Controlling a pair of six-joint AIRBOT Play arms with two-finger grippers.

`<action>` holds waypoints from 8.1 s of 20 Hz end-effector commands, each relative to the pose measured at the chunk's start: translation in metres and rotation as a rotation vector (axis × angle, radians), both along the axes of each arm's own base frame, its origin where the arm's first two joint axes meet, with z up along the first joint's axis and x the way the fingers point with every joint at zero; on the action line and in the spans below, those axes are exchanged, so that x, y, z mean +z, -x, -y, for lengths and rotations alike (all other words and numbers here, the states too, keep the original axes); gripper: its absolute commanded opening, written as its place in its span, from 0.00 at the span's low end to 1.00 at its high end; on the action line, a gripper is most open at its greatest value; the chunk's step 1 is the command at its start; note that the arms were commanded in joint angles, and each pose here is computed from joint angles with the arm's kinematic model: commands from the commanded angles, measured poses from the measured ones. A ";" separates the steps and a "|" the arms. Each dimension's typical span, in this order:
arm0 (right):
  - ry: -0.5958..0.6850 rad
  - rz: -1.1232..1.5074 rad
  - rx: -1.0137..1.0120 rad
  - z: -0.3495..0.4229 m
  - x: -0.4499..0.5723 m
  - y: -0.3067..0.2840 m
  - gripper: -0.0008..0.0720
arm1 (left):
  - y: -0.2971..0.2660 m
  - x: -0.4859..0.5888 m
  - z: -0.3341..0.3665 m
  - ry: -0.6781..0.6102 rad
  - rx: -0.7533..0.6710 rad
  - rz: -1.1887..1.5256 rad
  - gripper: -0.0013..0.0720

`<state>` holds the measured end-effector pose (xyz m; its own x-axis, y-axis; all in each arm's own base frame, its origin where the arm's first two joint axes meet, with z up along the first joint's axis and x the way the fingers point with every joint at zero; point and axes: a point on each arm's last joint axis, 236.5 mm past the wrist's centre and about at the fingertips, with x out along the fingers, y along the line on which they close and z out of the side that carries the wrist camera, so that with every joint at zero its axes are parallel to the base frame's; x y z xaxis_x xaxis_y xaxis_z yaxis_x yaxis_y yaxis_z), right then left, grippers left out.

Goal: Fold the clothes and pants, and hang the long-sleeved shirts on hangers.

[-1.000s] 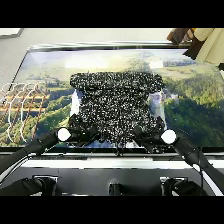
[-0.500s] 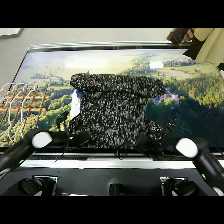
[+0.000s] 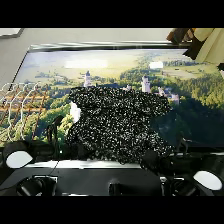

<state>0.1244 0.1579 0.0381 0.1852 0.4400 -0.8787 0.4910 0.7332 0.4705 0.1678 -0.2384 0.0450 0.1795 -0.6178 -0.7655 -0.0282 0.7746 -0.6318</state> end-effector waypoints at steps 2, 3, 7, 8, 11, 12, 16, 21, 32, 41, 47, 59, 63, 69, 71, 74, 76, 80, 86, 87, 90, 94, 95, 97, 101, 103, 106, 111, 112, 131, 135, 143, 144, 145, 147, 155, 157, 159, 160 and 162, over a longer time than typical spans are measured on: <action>0.119 0.137 -0.130 0.005 -0.012 -0.079 0.05 | -0.062 -0.012 0.011 0.041 0.127 0.024 0.05; 0.148 0.150 -0.143 0.003 -0.017 -0.096 0.05 | -0.077 -0.020 0.013 0.043 0.138 0.009 0.05; 0.220 0.143 -0.161 -0.015 -0.046 -0.156 0.06 | -0.132 -0.050 0.021 0.044 0.153 -0.049 0.05; 0.217 0.118 -0.182 -0.015 -0.054 -0.169 0.06 | -0.144 -0.057 0.023 0.039 0.150 -0.058 0.05; 0.244 0.139 -0.162 -0.003 -0.067 -0.206 0.06 | -0.167 -0.078 0.032 0.012 0.130 -0.079 0.05; 0.247 0.133 -0.178 0.002 -0.072 -0.211 0.06 | -0.170 -0.086 0.034 0.005 0.130 -0.094 0.05; 0.263 0.126 -0.101 0.000 -0.081 -0.209 0.19 | -0.172 -0.109 0.035 -0.019 0.131 -0.139 0.09; 0.316 0.148 0.050 0.006 -0.055 -0.197 0.65 | -0.177 -0.094 0.020 -0.049 0.093 -0.120 0.80; 0.394 0.157 0.370 -0.063 -0.044 -0.147 0.68 | -0.176 -0.015 -0.011 -0.288 -0.109 0.159 0.80; 0.487 0.029 0.409 -0.067 -0.128 -0.154 0.69 | -0.174 -0.022 -0.013 -0.371 -0.165 0.197 0.83; 0.522 -0.029 0.419 -0.057 -0.130 -0.143 0.07 | -0.173 -0.023 -0.012 -0.371 -0.168 0.195 0.95; 0.515 0.000 0.405 -0.047 -0.091 -0.135 0.10 | -0.102 -0.091 0.068 -0.400 -0.373 0.042 0.95; 0.513 0.000 0.404 -0.047 -0.091 -0.135 0.33 | -0.098 -0.100 0.070 -0.412 -0.387 0.026 0.95; 0.513 -0.005 0.390 -0.047 -0.091 -0.135 0.33 | -0.102 -0.099 0.072 -0.403 -0.377 0.041 0.95; 0.513 -0.007 0.383 -0.047 -0.092 -0.135 0.32 | -0.102 -0.099 0.072 -0.404 -0.378 0.041 0.95; 0.511 -0.035 0.386 -0.045 -0.101 -0.128 0.27 | -0.102 -0.099 0.072 -0.404 -0.378 0.041 0.95; 0.509 -0.052 0.387 -0.045 -0.106 -0.123 0.27 | -0.102 -0.100 0.072 -0.404 -0.377 0.040 0.95; 0.488 -0.025 0.360 -0.051 -0.107 -0.130 0.07 | -0.102 -0.100 0.072 -0.404 -0.377 0.040 0.95; 0.491 0.006 0.333 -0.045 -0.090 -0.133 0.05 | -0.102 -0.099 0.072 -0.403 -0.378 0.041 0.95; 0.485 0.022 0.328 -0.044 -0.083 -0.133 0.05 | -0.102 -0.099 0.072 -0.403 -0.378 0.041 0.95; 0.459 0.070 0.317 -0.044 -0.063 -0.134 0.05 | -0.102 -0.099 0.072 -0.403 -0.381 0.043 0.95; 0.470 0.057 0.317 -0.038 -0.057 -0.127 0.05 | -0.103 -0.097 0.081 -0.378 -0.376 0.060 0.95; 0.468 0.060 0.317 -0.038 -0.056 -0.128 0.05 | -0.103 -0.097 0.084 -0.369 -0.381 0.066 0.95; 0.467 0.066 0.316 -0.039 -0.056 -0.129 0.05 | -0.102 -0.102 0.086 -0.370 -0.383 0.059 0.95; 0.465 0.068 0.316 -0.039 -0.056 -0.130 0.05 | -0.100 -0.112 0.086 -0.384 -0.391 0.039 0.95; 0.460 0.076 0.315 -0.041 -0.056 -0.131 0.05 | -0.097 -0.114 0.090 -0.384 -0.400 0.043 0.95; 0.458 0.079 0.314 -0.041 -0.056 -0.132 0.05 | -0.092 -0.121 0.098 -0.387 -0.422 0.057 0.95; 0.457 0.077 0.310 -0.041 -0.056 -0.132 0.05 | -0.100 -0.147 0.084 -0.487 -0.358 0.031 0.85; 0.457 0.076 0.310 -0.041 -0.056 -0.132 0.05 | -0.103 -0.149 0.080 -0.502 -0.335 0.027 0.50; 0.484 0.577 0.214 -0.028 0.201 -0.209 0.05 | -0.207 0.187 0.040 -0.375 -0.147 0.549 0.05; 0.444 0.805 0.156 -0.013 0.296 -0.212 0.05 | -0.195 0.278 0.031 -0.253 -0.075 0.737 0.05; 0.267 1.220 0.061 -0.001 0.426 -0.194 0.05 | -0.144 0.388 -0.007 -0.077 0.027 0.993 0.05; 0.234 1.268 0.052 -0.001 0.440 -0.188 0.05 | -0.137 0.402 -0.013 -0.052 0.042 1.027 0.05; 0.190 1.323 0.043 -0.001 0.457 -0.181 0.05 | -0.130 0.414 -0.018 -0.029 0.055 1.059 0.05; 0.118 1.410 0.027 0.001 0.484 -0.167 0.05 | -0.117 0.435 -0.028 0.010 0.078 1.113 0.05; 0.139 1.321 0.045 -0.001 0.461 -0.169 0.05 | -0.120 0.407 -0.026 0.013 0.098 1.010 0.05; 0.236 1.188 0.091 -0.004 0.420 -0.183 0.06 | -0.135 0.362 -0.013 -0.012 0.106 0.871 0.05; 0.362 1.030 0.157 -0.004 0.370 -0.194 0.06 | -0.151 0.315 -0.001 -0.067 0.093 0.769 0.05; 0.415 0.969 0.193 -0.004 0.348 -0.197 0.06 | -0.158 0.293 0.005 -0.100 0.079 0.729 0.05; 0.491 0.851 0.235 0.000 0.307 -0.199 0.09 | -0.173 0.255 0.016 -0.154 0.055 0.660 0.05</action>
<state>0.3220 0.1671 0.4047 0.8686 0.2807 -0.4083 -0.1374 0.9282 0.3457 0.3251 -0.2427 0.3537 0.7200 -0.5258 -0.4529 0.3440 0.8372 -0.4250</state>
